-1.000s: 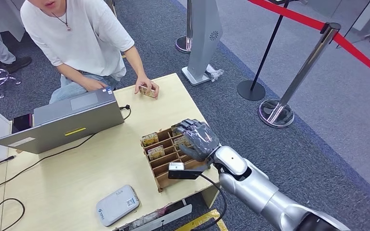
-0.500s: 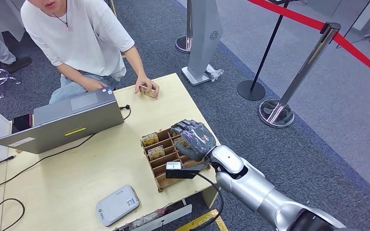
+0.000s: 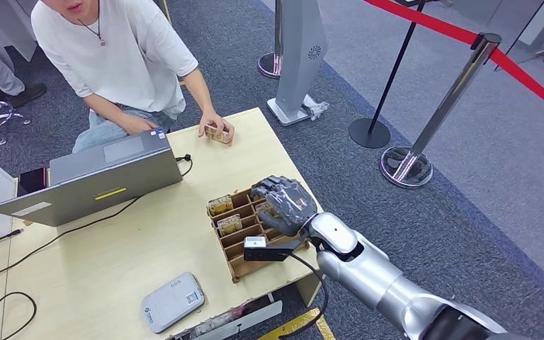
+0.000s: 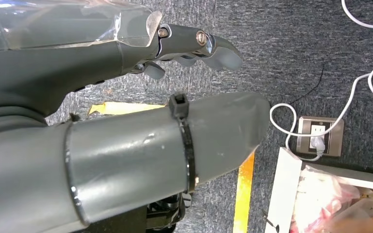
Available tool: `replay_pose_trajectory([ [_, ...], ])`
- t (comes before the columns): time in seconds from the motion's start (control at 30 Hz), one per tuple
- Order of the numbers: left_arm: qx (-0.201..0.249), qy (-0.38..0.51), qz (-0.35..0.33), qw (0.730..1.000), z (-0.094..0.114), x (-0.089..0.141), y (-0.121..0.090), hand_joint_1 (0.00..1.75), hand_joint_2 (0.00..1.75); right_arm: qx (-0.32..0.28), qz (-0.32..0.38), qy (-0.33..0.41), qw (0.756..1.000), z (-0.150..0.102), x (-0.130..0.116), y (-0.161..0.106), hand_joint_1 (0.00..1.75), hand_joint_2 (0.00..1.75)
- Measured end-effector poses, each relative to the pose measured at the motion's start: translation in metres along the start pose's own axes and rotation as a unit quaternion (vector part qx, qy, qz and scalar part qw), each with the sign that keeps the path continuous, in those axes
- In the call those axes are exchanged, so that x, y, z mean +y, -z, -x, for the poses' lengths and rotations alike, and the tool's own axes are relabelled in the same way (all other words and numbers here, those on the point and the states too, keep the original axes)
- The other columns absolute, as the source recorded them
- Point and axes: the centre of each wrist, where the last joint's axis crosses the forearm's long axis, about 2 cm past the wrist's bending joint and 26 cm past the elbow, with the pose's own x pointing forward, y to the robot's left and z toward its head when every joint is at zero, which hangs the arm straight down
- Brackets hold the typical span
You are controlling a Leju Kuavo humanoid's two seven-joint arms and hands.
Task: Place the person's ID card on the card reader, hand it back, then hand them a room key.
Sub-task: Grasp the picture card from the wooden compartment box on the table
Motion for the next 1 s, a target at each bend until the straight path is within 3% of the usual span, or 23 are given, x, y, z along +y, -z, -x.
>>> replay_pose_trajectory([
  [1.0, -0.003, -0.004, -0.002, 1.0, 0.0004, 0.0001, -0.0001, 0.0, 0.0, 0.015, 0.005, 0.006, 1.0, 0.0092, 0.006, 0.0, 0.9, 1.75],
])
